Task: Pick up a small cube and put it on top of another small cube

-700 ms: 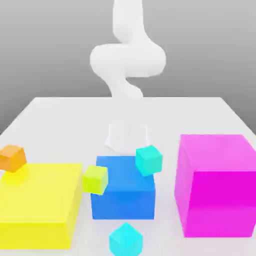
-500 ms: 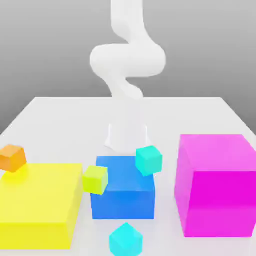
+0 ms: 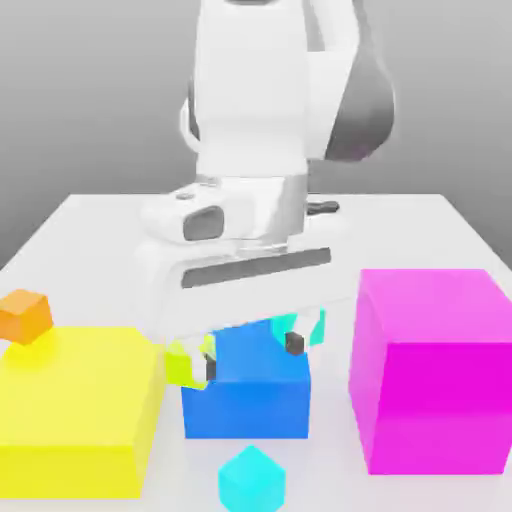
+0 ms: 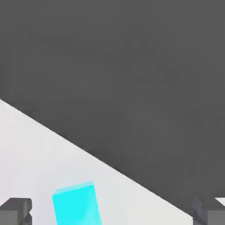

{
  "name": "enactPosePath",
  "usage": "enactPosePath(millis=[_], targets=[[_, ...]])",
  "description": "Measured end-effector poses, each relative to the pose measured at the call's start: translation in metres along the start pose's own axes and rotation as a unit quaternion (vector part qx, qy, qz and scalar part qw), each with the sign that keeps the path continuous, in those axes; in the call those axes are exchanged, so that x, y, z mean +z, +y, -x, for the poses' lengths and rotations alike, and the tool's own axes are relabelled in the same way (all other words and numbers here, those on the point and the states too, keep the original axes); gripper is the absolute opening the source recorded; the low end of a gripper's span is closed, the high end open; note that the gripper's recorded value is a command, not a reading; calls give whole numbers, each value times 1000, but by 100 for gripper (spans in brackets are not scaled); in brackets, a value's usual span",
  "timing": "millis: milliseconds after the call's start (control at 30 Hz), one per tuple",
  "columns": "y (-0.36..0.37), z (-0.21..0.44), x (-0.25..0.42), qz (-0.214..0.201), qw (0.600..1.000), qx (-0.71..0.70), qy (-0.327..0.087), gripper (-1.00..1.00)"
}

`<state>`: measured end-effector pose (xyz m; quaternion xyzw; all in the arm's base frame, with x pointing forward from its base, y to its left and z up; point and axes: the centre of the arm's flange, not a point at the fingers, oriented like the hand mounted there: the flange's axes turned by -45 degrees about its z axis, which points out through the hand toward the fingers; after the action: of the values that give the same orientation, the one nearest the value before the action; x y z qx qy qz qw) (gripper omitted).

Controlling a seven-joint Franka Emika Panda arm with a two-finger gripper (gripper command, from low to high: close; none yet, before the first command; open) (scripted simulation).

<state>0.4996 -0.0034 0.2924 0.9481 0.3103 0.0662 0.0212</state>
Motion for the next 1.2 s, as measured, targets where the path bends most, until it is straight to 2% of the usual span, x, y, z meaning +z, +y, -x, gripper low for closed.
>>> enactPosePath(millis=[133,300,333,567,767,1200], targets=[[-14,21,72,-35,997,-54,-43,0],[-22,32,140,-44,995,-67,-53,0],[-23,33,149,-44,995,-67,-53,-100],[-23,33,150,-45,995,-67,-54,-100],[-23,28,84,-45,996,-63,-54,-100],[-92,56,-32,-43,997,-8,-56,-100]])
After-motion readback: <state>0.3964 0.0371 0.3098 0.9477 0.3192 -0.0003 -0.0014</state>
